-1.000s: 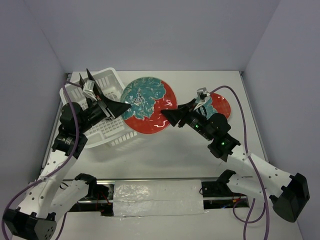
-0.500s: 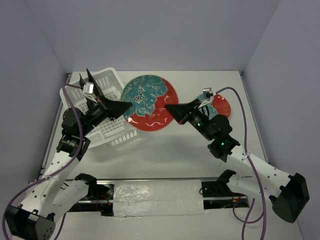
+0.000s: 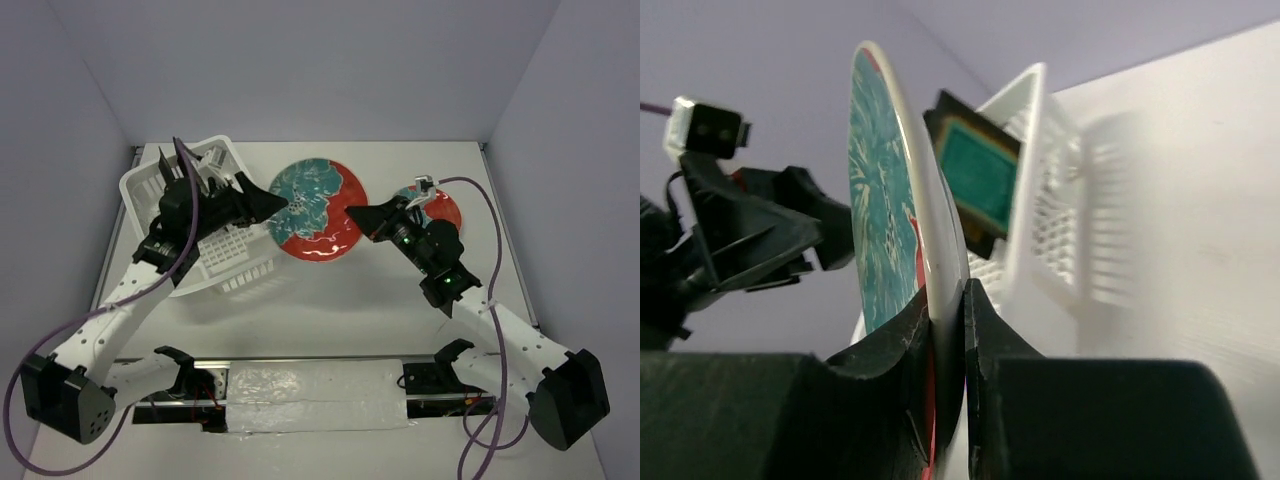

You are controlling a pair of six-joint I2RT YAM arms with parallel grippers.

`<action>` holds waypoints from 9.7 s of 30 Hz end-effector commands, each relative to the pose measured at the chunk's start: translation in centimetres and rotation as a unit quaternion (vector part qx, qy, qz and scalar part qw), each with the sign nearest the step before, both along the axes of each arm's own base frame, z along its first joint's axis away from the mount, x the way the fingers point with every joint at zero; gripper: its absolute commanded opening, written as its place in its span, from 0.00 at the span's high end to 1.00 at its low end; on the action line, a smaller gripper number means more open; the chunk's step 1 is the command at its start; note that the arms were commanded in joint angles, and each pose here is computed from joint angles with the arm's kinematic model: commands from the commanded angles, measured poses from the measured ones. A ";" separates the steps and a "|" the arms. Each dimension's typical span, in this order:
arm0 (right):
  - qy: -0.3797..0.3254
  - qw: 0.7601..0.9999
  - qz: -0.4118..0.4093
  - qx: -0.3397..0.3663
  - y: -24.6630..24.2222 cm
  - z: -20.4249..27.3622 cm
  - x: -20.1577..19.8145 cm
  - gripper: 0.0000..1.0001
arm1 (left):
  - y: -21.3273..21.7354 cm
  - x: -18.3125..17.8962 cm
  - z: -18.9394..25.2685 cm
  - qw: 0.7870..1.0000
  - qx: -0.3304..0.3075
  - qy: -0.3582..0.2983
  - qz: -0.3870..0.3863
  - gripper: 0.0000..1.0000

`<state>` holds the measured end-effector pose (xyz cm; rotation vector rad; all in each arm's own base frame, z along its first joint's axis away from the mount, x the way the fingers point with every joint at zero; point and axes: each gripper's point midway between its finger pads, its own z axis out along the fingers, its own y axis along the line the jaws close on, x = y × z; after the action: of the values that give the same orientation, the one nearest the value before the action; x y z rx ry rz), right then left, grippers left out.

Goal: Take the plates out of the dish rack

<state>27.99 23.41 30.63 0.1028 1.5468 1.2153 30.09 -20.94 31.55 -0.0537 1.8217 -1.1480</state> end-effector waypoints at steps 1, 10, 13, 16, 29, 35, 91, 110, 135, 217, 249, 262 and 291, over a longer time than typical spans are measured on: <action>-0.046 0.994 -0.021 0.092 -3.4 5.6 0.5 1.00 | -0.2 2.0 1.6 0.999 0.035 -0.023 0.012 0.28; -0.016 0.990 -0.096 0.100 -10.4 4.3 3.3 1.00 | -1.5 6.3 -0.8 0.996 0.083 0.023 0.012 0.15; -0.008 0.989 -0.108 0.100 -11.8 3.6 3.9 1.00 | -1.3 7.6 -0.6 0.993 0.109 0.026 0.027 0.09; 0.000 0.989 -0.108 0.099 -12.6 2.7 4.6 1.00 | -1.0 8.7 -0.8 0.990 0.133 0.031 0.039 0.00; 0.047 0.968 -0.229 0.093 -21.2 0.3 8.5 1.00 | -5.2 4.3 -2.5 0.956 0.271 -0.045 0.100 0.01; 0.091 0.944 -0.296 0.111 -24.6 -2.5 10.4 1.00 | -8.2 -2.0 -7.7 0.967 0.245 -0.053 0.037 0.01; 0.217 0.913 -0.343 0.042 -30.1 -16.2 15.4 0.77 | -7.0 -4.5 -13.2 0.933 0.349 -0.080 0.043 0.01; 0.336 0.879 -0.338 0.017 -30.3 -21.1 15.0 0.47 | -6.8 -4.7 -13.0 0.933 0.350 -0.072 0.041 0.01; 0.485 0.794 -0.361 -0.055 -32.0 -23.2 12.8 0.25 | -6.1 -5.2 -11.5 0.940 0.328 -0.081 0.047 0.01; 0.460 0.826 -0.316 -0.082 -27.4 -16.8 11.1 0.19 | -3.0 -2.0 -10.9 0.916 0.347 -0.027 0.200 0.16; 0.055 0.990 0.047 -0.121 -4.5 -5.5 -6.1 0.26 | 18.9 12.5 -1.6 0.765 0.373 0.086 0.518 0.52; 0.037 0.991 0.060 -0.117 -4.3 -4.7 -6.9 0.26 | 22.1 14.5 -3.0 0.736 0.386 0.107 0.545 0.55; 0.016 0.992 0.057 -0.116 -4.6 -3.8 -7.4 0.26 | 23.6 16.5 -9.7 0.693 0.444 0.186 0.538 0.55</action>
<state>20.91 18.72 25.14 -0.0760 1.8062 1.1099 45.97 2.11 20.73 -0.6691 2.0222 0.6616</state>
